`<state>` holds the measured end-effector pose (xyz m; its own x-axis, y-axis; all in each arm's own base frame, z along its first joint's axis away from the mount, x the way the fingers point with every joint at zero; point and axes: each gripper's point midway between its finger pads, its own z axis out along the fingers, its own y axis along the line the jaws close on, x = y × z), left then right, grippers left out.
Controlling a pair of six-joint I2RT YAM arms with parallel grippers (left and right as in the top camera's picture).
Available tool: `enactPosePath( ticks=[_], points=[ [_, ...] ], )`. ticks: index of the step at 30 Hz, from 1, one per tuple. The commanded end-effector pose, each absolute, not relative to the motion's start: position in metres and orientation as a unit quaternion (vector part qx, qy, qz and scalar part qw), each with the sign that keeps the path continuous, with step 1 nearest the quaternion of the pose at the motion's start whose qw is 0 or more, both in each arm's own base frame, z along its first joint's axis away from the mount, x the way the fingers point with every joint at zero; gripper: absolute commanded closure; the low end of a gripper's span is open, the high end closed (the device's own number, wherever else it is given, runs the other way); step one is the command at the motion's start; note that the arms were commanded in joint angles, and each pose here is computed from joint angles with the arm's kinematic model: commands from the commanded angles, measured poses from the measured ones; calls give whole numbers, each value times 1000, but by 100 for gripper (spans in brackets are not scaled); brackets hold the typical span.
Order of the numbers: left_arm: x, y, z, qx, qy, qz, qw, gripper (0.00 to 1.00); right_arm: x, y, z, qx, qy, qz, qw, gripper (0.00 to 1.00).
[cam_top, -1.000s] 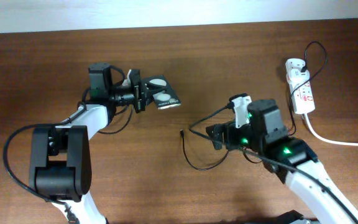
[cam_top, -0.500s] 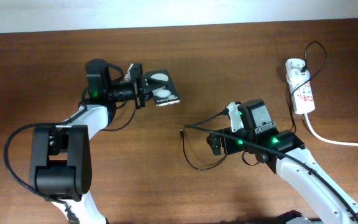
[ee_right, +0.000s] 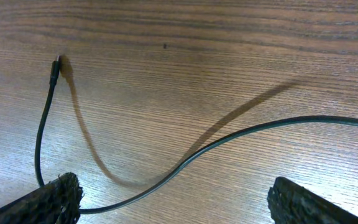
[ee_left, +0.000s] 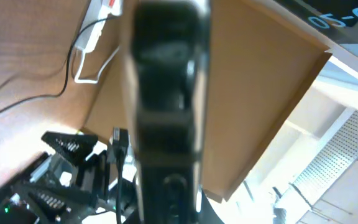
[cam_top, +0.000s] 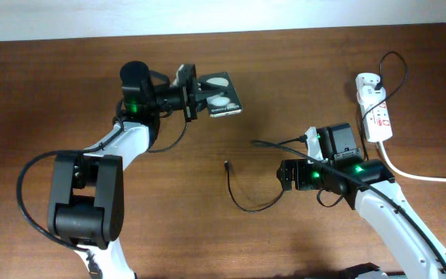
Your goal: Plug charger to phone and switch on socket
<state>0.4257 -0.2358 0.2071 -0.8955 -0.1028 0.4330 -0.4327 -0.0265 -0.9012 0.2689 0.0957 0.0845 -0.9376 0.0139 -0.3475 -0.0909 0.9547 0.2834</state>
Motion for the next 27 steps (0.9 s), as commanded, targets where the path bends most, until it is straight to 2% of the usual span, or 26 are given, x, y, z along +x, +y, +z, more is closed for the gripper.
enactPosePath(
  ticks=[1,3,4,23,27],
  points=[
    [419,-237,205,205,-686,677,171,100,268,95,86,-13,974,150,171,1],
    [409,-236,188,254,-678,646,241,100,266,95,85,-13,975,149,166,1],
    [409,-236,187,256,-678,645,243,100,266,95,85,-13,975,149,166,1],
    [409,-236,187,255,-678,645,243,100,263,95,84,-13,976,148,160,1],
    [412,-235,194,224,-685,660,211,100,263,95,83,-14,976,148,159,1]
  ],
)
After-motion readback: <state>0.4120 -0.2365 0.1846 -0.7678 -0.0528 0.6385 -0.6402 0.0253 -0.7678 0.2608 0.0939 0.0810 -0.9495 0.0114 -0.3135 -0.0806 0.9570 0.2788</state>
